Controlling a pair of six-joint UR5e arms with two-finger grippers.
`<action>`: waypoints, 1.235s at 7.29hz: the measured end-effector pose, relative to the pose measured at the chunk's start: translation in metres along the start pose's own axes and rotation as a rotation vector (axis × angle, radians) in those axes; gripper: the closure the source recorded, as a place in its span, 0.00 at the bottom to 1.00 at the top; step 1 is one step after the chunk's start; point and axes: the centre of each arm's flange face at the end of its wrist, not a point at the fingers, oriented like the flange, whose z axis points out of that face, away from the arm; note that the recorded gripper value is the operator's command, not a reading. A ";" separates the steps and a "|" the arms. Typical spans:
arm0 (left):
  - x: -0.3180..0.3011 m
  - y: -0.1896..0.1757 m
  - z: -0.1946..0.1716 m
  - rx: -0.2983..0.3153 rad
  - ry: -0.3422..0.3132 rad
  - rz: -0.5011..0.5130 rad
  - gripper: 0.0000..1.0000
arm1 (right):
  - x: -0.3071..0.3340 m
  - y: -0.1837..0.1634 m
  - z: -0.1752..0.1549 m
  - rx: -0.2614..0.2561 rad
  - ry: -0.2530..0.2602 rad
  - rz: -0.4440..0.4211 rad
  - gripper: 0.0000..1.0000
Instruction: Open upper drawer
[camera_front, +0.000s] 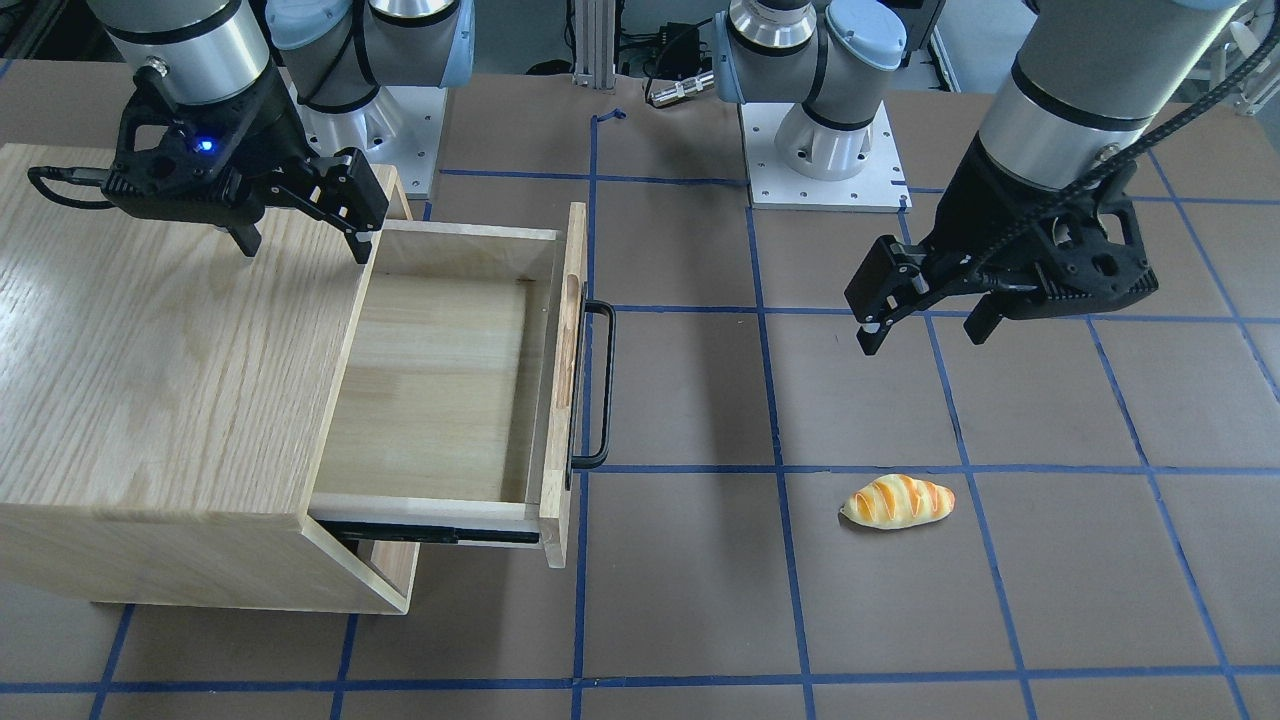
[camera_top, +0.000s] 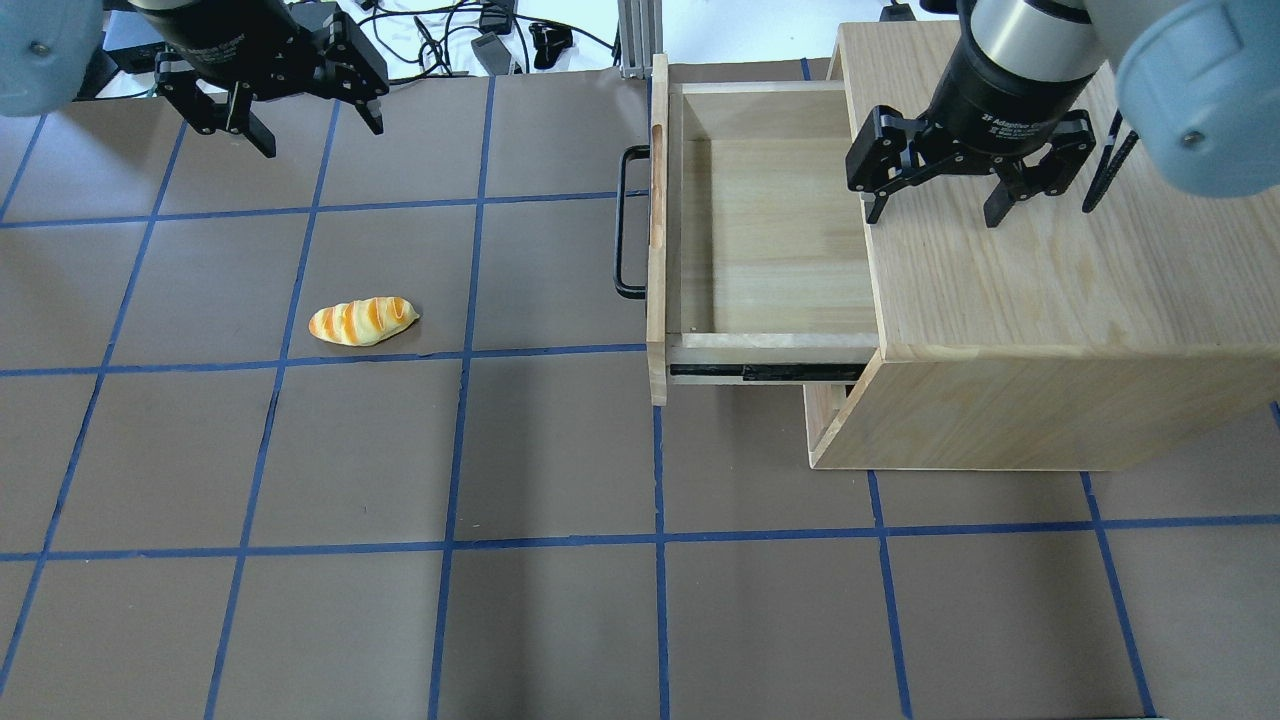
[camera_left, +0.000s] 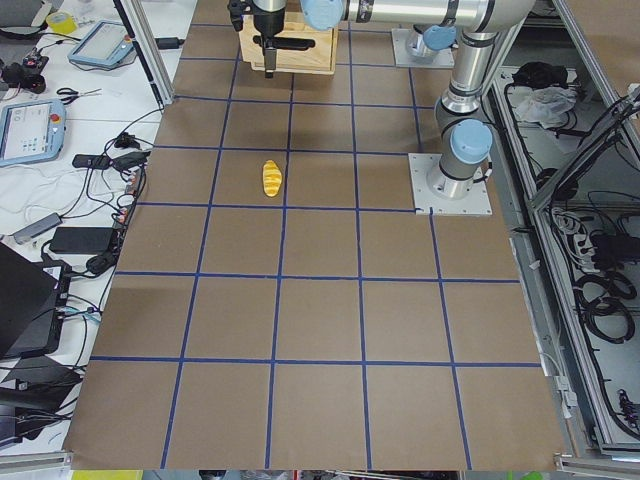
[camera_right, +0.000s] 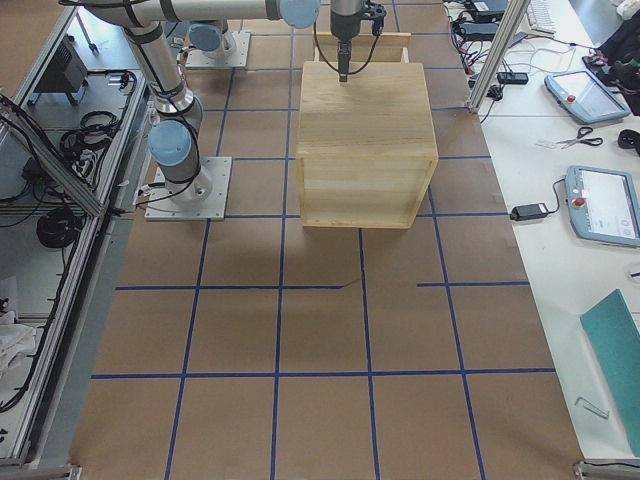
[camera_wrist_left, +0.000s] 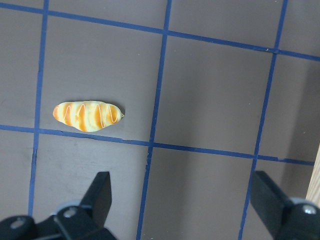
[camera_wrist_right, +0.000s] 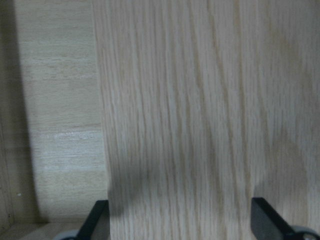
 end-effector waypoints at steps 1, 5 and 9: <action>-0.001 0.013 0.006 -0.014 -0.005 0.032 0.00 | 0.000 0.000 0.000 0.000 0.000 0.000 0.00; -0.009 0.046 0.001 -0.041 -0.067 0.106 0.00 | 0.000 0.000 0.000 0.000 0.000 0.000 0.00; -0.009 0.053 0.002 -0.056 -0.068 0.117 0.00 | 0.000 0.000 0.000 0.000 0.000 0.000 0.00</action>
